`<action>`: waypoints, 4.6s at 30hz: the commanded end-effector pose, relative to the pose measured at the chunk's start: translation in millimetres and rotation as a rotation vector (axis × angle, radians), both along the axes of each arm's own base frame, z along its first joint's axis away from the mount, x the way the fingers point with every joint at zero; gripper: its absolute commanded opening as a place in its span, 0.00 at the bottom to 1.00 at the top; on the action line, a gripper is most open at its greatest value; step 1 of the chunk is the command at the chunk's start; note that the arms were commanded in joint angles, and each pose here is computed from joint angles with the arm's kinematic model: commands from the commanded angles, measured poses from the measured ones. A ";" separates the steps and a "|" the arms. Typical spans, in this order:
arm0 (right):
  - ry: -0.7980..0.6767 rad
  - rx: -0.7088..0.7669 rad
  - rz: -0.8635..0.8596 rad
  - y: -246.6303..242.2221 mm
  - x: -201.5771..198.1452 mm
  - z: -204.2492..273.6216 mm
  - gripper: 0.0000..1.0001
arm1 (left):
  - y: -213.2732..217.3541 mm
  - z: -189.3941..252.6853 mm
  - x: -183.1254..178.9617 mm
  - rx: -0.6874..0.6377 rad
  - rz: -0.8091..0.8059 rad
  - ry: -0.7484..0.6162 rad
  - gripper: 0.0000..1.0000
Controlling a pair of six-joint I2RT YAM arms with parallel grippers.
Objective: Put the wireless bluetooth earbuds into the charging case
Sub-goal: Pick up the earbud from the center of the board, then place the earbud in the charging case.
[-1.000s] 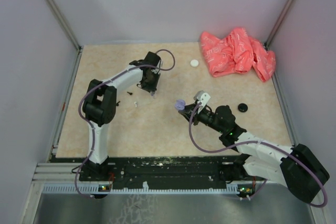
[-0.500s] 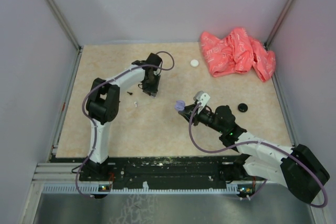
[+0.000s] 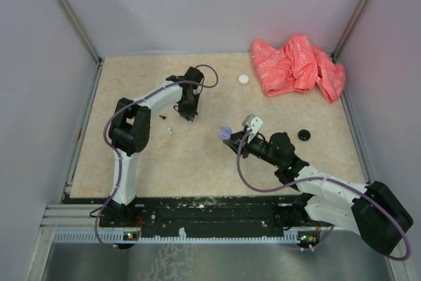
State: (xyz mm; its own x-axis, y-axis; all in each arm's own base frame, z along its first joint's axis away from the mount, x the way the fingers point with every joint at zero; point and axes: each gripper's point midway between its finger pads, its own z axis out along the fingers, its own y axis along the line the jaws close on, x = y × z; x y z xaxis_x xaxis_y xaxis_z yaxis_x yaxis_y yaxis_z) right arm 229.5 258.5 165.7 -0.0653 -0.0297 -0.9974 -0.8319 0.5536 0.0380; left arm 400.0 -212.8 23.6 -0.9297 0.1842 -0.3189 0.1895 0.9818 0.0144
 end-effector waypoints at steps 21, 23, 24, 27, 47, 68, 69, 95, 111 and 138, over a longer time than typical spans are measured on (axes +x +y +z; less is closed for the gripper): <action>-0.132 0.096 0.025 14.9 13.3 54.6 0.00 | -18.8 110.4 -8.2 -0.259 -0.218 -0.476 0.05; -0.135 0.099 0.025 17.7 16.4 56.3 0.00 | -23.5 127.5 -11.0 -0.285 -0.266 -0.549 0.05; -0.138 0.102 0.026 19.1 18.1 58.1 0.00 | -25.6 136.2 -13.2 -0.295 -0.287 -0.588 0.05; -0.149 0.120 0.027 23.7 22.7 64.1 0.00 | -31.7 158.1 -24.2 -0.325 -0.338 -0.692 0.05; -0.225 0.224 0.002 35.4 41.6 88.0 0.00 | -66.0 267.6 -115.4 -0.580 -0.634 -1.123 0.07; -0.260 0.249 0.052 34.8 28.0 97.9 0.00 | -107.5 264.2 -151.0 -0.522 -0.879 -1.233 0.09; -0.263 0.251 0.054 34.8 27.5 99.1 0.00 | -106.8 263.1 -150.6 -0.513 -0.878 -1.234 0.09; -0.270 0.268 0.055 33.2 25.1 105.4 0.00 | -104.9 244.0 -155.8 -0.454 -0.950 -1.193 0.12; -0.272 0.270 0.058 34.1 25.3 108.7 0.00 | -106.4 240.1 -164.7 -0.465 -0.986 -1.147 0.29; -0.267 0.222 -0.021 19.5 29.7 88.5 0.00 | -34.3 223.6 -131.3 -0.335 -0.475 -0.983 0.66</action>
State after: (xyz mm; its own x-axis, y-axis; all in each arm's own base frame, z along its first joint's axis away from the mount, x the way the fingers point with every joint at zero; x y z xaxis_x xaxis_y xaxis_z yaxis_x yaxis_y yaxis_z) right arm 259.7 284.5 230.9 0.1239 0.1462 -0.9815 -0.8338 0.5516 -0.0231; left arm 256.1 -270.3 256.7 0.0023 0.2308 -0.9730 0.6942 0.7000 0.1677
